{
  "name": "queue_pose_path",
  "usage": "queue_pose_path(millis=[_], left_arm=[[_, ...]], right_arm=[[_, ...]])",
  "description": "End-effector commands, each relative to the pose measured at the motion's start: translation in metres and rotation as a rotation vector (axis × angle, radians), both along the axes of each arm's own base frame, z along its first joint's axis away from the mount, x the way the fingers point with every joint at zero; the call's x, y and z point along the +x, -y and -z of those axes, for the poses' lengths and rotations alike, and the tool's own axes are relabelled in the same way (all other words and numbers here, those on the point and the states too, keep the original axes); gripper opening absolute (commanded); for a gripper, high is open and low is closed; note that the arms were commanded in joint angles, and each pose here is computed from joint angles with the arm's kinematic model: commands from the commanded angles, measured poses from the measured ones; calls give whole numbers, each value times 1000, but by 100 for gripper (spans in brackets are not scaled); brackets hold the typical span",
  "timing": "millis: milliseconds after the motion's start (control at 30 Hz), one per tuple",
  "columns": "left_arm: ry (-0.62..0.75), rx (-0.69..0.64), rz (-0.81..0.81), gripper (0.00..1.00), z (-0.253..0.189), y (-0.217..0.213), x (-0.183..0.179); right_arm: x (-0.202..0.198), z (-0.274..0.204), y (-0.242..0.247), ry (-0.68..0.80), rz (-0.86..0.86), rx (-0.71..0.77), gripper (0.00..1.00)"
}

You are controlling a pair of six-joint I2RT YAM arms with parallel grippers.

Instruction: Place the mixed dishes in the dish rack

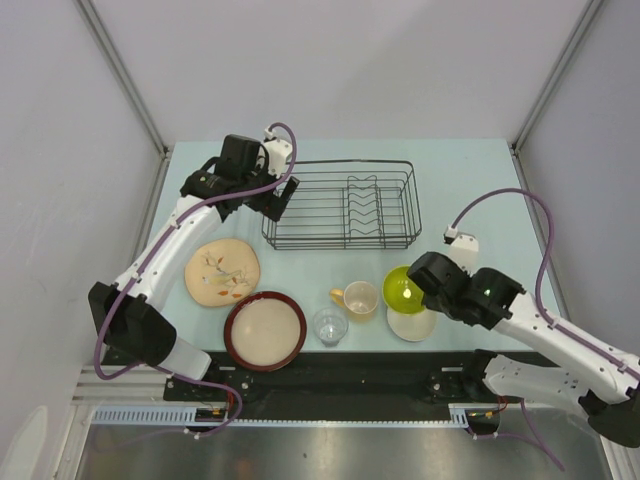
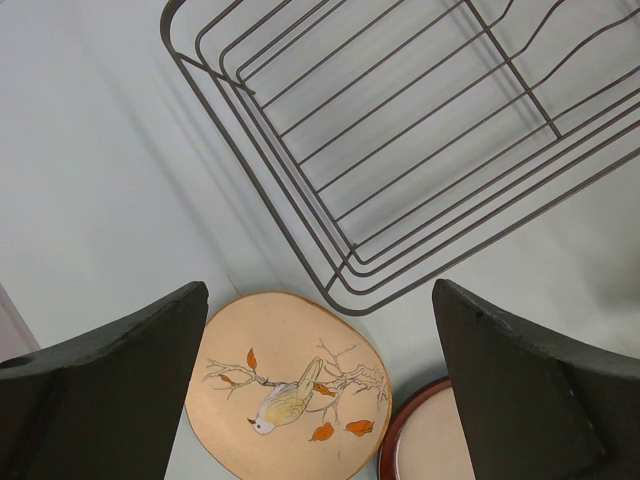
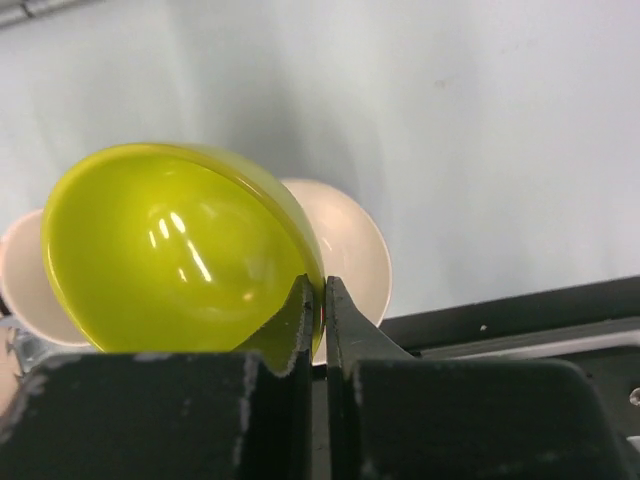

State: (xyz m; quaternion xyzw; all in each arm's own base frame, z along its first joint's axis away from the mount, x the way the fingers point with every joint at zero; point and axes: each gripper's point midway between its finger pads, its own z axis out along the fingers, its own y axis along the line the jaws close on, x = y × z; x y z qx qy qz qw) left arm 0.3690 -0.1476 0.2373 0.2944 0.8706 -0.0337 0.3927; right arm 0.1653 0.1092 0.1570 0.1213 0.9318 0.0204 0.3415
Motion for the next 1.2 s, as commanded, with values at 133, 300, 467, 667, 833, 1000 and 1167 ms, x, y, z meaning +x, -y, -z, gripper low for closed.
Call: queue_pose_path(millis=[133, 300, 467, 667, 833, 1000, 1167], left_arm=[[57, -14, 12, 100, -18, 3, 2], [71, 7, -11, 100, -19, -3, 2], [70, 12, -13, 100, -16, -5, 1], [72, 7, -26, 100, -26, -9, 5], [57, -10, -57, 100, -22, -21, 7], [47, -8, -72, 100, -14, -27, 5], [59, -11, -82, 100, -19, -32, 3]], right_arm=[[68, -90, 16, 233, 25, -176, 0], [128, -120, 24, 311, 101, -219, 0], [201, -135, 15, 356, 133, -321, 0], [268, -153, -9, 363, 118, -500, 0], [290, -160, -11, 352, 133, -625, 0], [301, -149, -13, 307, 124, -710, 0], [312, -146, -19, 257, 96, -801, 0]])
